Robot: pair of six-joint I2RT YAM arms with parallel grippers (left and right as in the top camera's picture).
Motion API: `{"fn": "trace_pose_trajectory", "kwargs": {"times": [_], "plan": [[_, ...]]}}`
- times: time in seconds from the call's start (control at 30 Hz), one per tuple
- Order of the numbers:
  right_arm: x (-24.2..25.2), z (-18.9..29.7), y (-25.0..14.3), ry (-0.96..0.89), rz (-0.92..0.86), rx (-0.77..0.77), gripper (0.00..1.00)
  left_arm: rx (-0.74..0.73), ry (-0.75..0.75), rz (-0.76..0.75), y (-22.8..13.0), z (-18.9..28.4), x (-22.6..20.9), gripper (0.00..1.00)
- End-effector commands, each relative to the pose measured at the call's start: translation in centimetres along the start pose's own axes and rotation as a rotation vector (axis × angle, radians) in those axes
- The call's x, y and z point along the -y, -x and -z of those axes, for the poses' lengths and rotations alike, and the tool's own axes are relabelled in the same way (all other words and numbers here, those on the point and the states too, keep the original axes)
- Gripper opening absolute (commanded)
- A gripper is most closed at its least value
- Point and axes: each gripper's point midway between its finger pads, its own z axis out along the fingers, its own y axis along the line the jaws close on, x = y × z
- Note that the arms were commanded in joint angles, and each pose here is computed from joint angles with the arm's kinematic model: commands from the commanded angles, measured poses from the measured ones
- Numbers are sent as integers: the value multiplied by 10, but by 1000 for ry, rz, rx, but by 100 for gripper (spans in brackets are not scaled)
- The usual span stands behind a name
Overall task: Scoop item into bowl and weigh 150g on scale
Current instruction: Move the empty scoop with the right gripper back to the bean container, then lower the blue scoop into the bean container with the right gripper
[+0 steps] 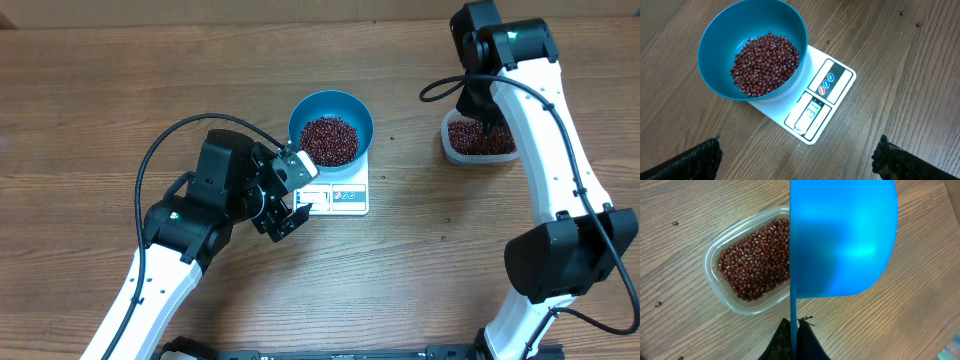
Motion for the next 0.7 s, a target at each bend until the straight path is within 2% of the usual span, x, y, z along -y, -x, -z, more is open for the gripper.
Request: {"fn": "trace_pose_trajectory", "kwargs": {"times": [0.0,0.67], "plan": [[-5,-12,-3,-14,10,-11,4,23,8,13,9,5,-4,100],[-36,-68,-19,-60,67,-117,4,23,8,13,9,5,-4,100]]}}
